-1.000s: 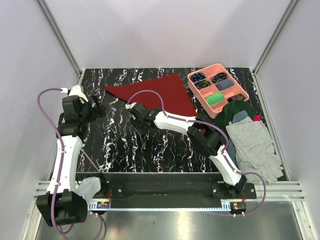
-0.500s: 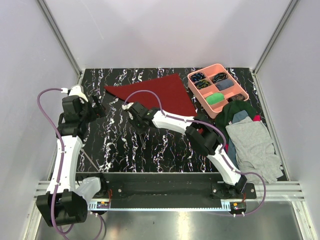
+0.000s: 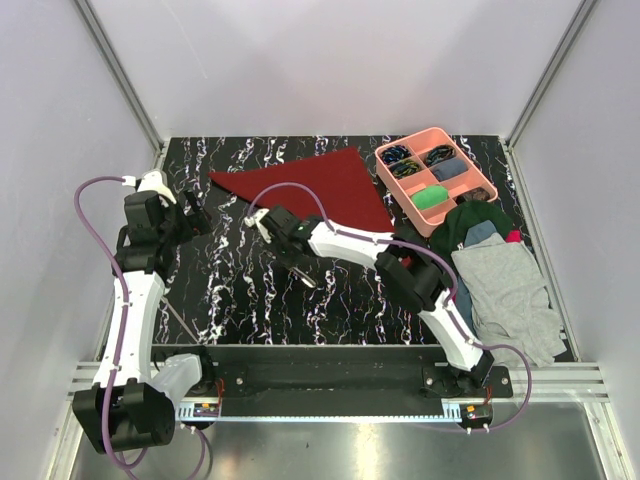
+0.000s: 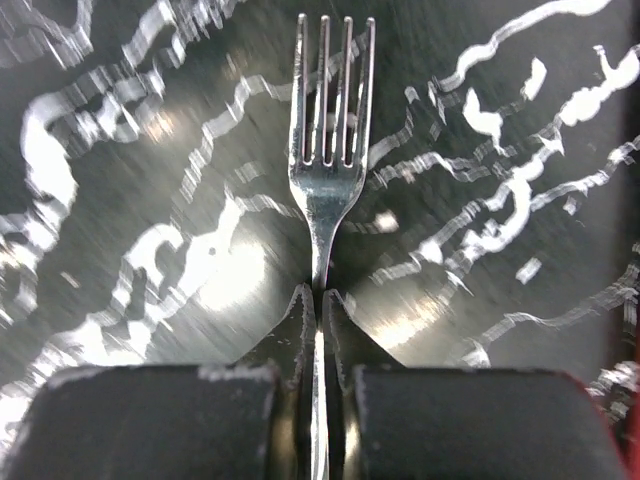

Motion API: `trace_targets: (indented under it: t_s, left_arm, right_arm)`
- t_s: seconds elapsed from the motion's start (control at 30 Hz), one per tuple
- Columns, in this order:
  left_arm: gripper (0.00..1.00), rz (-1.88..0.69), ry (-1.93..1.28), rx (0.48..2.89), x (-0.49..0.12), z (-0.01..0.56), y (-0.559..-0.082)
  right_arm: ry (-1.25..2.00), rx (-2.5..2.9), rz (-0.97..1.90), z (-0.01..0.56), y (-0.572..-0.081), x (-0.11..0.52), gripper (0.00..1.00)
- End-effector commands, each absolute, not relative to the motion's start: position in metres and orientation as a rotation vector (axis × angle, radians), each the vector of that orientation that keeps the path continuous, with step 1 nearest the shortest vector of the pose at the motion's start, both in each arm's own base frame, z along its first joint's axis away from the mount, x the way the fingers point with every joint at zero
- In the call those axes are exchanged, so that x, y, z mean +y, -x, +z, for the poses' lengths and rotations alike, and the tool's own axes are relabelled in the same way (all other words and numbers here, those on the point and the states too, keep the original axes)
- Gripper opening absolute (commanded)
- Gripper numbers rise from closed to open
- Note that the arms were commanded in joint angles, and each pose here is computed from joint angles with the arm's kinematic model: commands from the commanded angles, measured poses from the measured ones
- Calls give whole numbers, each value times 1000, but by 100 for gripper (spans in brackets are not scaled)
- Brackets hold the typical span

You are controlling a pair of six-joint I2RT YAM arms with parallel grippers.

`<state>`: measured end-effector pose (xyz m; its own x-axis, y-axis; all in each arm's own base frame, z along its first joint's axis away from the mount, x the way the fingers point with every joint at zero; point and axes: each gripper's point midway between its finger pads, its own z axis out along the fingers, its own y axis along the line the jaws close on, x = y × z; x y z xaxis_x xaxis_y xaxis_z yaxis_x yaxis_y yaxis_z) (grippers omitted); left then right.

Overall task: Fold the napkin, place the utensils inside, and roll it up
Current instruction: Grab a utensil with the right arm, then place the utensil onto the napkin

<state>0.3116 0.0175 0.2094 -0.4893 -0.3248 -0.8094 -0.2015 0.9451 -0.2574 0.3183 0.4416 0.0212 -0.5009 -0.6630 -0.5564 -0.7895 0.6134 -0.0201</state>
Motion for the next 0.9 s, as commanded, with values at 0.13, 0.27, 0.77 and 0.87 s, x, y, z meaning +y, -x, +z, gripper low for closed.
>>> trace_targets:
  t_s: [0.13, 0.27, 0.77, 0.87]
  left_arm:
    - [99, -145, 359, 2064, 21, 223, -317]
    - [99, -144, 364, 2084, 21, 217, -318]
    - [99, -155, 368, 2133, 20, 203, -324]
    - [99, -161, 368, 2138, 19, 202, -325]
  right_arm:
    - [1293, 2114, 281, 88, -379, 389, 0]
    - [1335, 2047, 286, 93, -415, 374, 0]
    - [1407, 1912, 302, 86, -504, 369, 0]
    - [1408, 1946, 302, 73, -510, 369, 0]
